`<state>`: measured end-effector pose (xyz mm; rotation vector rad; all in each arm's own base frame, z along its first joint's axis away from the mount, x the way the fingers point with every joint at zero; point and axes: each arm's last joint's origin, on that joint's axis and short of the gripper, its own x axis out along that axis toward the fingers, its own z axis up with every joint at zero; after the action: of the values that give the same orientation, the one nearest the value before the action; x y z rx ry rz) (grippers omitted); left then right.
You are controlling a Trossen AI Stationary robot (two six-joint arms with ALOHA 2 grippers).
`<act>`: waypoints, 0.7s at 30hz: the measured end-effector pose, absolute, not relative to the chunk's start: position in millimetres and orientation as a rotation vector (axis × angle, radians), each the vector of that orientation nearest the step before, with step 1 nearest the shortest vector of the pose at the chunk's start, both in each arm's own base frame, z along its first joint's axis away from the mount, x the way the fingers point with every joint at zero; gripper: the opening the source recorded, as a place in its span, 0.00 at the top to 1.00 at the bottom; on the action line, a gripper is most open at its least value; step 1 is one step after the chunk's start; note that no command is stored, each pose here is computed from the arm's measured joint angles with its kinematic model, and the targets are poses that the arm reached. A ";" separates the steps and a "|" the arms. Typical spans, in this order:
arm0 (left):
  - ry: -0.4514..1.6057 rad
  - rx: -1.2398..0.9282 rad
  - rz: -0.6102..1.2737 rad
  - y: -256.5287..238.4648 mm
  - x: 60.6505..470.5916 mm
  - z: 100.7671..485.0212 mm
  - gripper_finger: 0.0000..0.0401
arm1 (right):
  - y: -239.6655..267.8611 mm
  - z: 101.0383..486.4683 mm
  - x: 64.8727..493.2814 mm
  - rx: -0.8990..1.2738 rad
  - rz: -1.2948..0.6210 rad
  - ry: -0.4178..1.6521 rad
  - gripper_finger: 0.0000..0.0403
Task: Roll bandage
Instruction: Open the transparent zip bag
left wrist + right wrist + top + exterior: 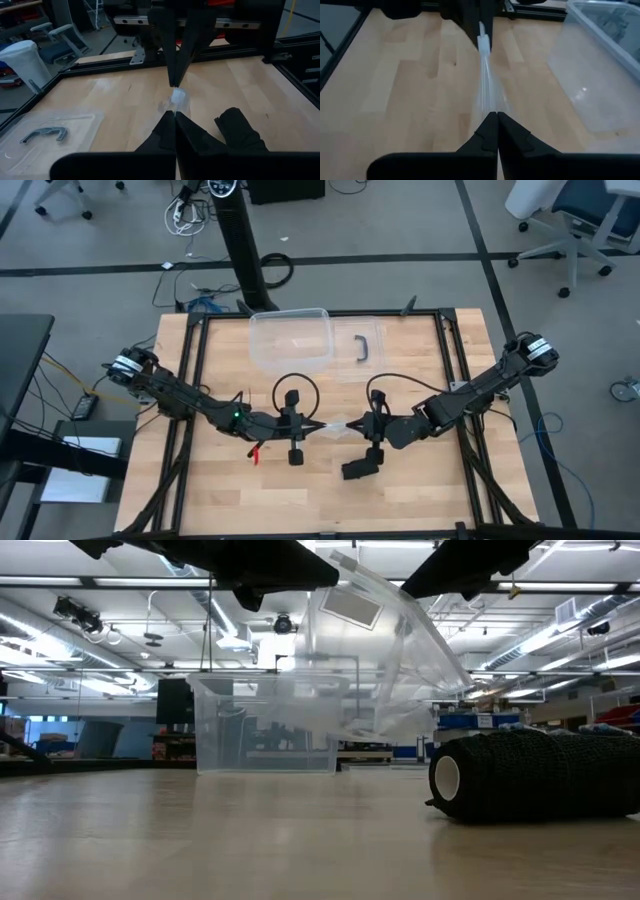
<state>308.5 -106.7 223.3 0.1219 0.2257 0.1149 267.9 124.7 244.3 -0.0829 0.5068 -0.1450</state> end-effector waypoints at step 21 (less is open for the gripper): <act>0.225 0.117 0.115 -106.7 308.4 223.3 1.00 | 121.6 232.7 282.9 -0.036 -0.085 0.524 1.00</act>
<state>308.4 -106.7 223.3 0.1175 0.2246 0.1151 282.9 121.6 232.7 -0.0357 0.5237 -0.0854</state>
